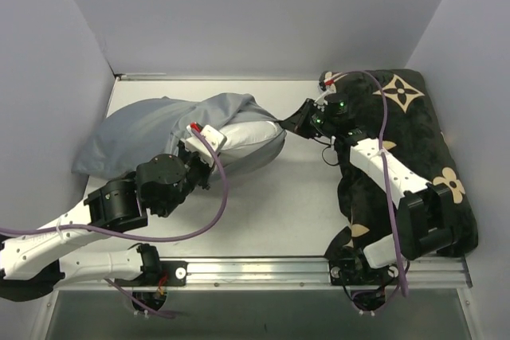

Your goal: Remove the pillowcase from the pillow

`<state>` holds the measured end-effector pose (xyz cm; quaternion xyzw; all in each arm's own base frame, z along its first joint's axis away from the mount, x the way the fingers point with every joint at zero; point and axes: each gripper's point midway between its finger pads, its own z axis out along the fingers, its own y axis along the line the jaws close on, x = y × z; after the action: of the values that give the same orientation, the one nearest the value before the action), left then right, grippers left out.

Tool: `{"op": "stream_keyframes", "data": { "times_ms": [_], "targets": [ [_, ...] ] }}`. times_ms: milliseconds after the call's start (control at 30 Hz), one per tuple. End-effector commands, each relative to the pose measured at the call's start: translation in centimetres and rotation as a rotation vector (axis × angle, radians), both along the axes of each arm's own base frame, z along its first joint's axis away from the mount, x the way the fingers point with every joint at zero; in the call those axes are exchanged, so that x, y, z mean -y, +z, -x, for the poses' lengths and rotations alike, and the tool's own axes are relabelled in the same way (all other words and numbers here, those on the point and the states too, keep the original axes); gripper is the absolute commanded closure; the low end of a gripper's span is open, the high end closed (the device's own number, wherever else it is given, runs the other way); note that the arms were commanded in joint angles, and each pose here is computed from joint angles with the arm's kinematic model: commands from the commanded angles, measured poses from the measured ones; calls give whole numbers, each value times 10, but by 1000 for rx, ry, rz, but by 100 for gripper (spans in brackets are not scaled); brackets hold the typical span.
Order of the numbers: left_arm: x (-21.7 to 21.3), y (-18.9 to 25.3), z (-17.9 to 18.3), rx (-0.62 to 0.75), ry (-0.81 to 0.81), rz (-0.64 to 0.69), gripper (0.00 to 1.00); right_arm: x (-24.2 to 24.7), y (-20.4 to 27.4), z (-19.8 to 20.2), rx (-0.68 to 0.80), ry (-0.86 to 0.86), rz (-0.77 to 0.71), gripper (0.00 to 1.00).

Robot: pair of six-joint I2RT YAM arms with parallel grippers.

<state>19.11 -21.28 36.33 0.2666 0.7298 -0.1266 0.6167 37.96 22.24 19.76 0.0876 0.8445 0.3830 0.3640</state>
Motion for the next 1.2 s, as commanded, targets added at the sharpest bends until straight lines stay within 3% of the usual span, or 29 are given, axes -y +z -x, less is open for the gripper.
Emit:
{"op": "stream_keyframes", "data": {
  "times_ms": [0,33,200,400,800,933,1067,1167],
  "targets": [
    [-46,111,-8,172,183,442,100,29,-35,-24,-18,-146,-24,100],
    [-48,113,-10,200,198,422,100,26,-50,-13,-57,-137,-46,100],
    [-50,131,-29,254,357,461,100,12,-40,11,25,-100,-139,100],
    [-40,167,-40,322,432,513,100,1,-33,42,122,-88,-123,98],
    [-12,224,-49,432,426,534,100,8,-36,52,180,-139,-90,97],
    [5,239,-52,443,405,549,100,-15,-25,51,230,-94,-20,94],
    [20,244,-56,440,395,555,100,-41,-47,65,260,-13,197,91],
    [34,248,-62,441,379,539,100,-44,-77,71,226,-16,280,90]
  ]
}}
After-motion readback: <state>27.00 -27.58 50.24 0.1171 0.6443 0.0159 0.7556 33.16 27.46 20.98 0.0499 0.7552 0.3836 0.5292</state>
